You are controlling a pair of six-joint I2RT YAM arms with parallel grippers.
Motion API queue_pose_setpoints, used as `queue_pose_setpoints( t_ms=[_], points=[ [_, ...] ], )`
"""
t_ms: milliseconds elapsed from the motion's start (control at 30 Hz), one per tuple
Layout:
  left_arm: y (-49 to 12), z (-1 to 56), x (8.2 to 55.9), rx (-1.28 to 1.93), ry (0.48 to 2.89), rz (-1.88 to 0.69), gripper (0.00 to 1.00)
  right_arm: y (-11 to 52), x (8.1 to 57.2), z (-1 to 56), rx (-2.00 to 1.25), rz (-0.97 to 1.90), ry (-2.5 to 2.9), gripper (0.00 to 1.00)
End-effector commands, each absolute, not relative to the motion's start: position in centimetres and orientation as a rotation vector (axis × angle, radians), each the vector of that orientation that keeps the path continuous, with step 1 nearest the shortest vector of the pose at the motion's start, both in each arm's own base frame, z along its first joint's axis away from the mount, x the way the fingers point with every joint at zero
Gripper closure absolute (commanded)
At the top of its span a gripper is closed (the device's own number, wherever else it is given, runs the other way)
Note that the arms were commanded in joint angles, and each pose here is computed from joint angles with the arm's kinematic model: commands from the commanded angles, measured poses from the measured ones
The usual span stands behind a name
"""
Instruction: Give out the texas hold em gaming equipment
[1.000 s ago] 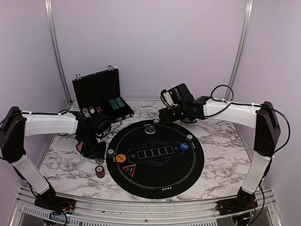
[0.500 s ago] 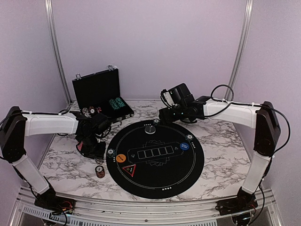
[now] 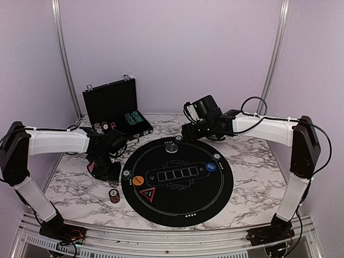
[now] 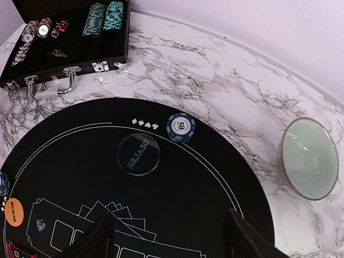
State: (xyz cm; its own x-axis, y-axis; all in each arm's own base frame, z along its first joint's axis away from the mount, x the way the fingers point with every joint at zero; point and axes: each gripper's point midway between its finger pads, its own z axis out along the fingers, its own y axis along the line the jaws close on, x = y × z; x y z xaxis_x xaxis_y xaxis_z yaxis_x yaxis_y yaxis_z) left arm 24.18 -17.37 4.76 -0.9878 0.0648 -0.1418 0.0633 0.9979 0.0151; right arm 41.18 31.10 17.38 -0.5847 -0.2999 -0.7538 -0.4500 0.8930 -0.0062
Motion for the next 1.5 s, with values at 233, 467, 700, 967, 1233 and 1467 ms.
queue_pose_setpoints(
  t_ms=[233,467,700,967,1233,1467],
  points=[
    [-17.0,4.8,24.2,0.119,3.009,0.074,0.43,31.0,41.5,19.1,-0.518,0.253,2.202,0.34],
    [-17.5,4.5,24.6,0.133,3.009,0.060,0.41,30.8,41.5,19.1,-0.515,0.247,2.203,0.33],
    [-17.3,3.9,24.6,0.126,3.014,0.065,0.41,30.5,41.5,19.0,-0.513,0.240,2.206,0.33],
    [-17.4,3.7,24.9,0.126,3.015,0.058,0.45,30.4,41.5,19.1,-0.511,0.232,2.207,0.33],
    [-17.5,3.6,24.9,0.128,3.015,0.055,0.50,30.2,41.7,19.0,-0.509,0.229,2.209,0.33],
    [-17.3,3.6,24.9,0.126,3.016,0.059,0.52,30.4,41.7,19.0,-0.511,0.233,2.209,0.33]
  ],
)
